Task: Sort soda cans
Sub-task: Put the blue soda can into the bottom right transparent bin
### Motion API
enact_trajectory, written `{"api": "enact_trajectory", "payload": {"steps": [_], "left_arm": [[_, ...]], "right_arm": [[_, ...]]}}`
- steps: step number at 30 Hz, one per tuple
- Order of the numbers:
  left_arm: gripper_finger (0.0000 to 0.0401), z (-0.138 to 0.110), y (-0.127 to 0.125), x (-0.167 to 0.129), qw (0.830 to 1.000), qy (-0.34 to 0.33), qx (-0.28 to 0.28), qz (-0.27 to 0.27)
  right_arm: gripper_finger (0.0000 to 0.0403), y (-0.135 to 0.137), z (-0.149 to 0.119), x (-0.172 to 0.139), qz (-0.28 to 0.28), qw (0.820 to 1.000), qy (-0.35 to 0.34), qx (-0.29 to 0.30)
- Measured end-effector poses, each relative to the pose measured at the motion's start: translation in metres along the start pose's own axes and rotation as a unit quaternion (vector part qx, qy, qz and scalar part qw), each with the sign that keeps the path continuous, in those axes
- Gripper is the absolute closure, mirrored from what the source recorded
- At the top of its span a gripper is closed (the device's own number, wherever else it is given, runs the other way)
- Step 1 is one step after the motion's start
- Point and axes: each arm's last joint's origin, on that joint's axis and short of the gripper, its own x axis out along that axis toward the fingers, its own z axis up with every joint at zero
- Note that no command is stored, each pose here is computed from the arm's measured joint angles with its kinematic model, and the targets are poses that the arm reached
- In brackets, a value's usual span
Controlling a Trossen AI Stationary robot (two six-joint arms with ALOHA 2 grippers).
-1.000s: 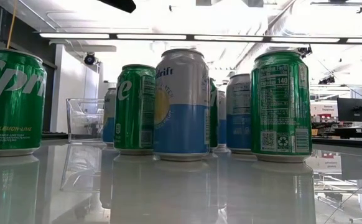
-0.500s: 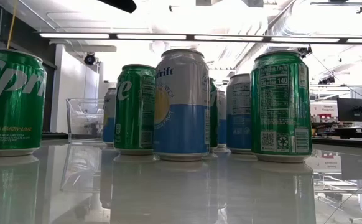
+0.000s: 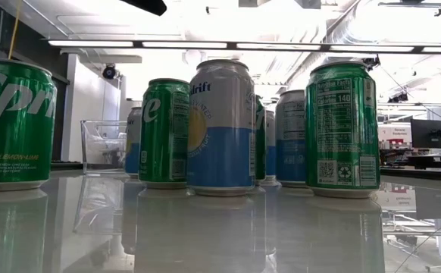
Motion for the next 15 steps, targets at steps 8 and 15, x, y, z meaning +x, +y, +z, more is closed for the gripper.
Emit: {"api": "enact_trajectory", "payload": {"steps": [8,15], "left_arm": [[0.0098,0.002,0.006,0.004,1.0,0.002,-0.007,0.006],[0.0098,0.003,0.007,0.005,1.0,0.004,-0.008,0.005]], "right_arm": [[0.0186,-0.002,-0.016,0.018,0.021,1.0,0.007,0.004],[0.0171,-0.003,-0.021,0.023,0.023,0.999,0.027,0.008]]}}
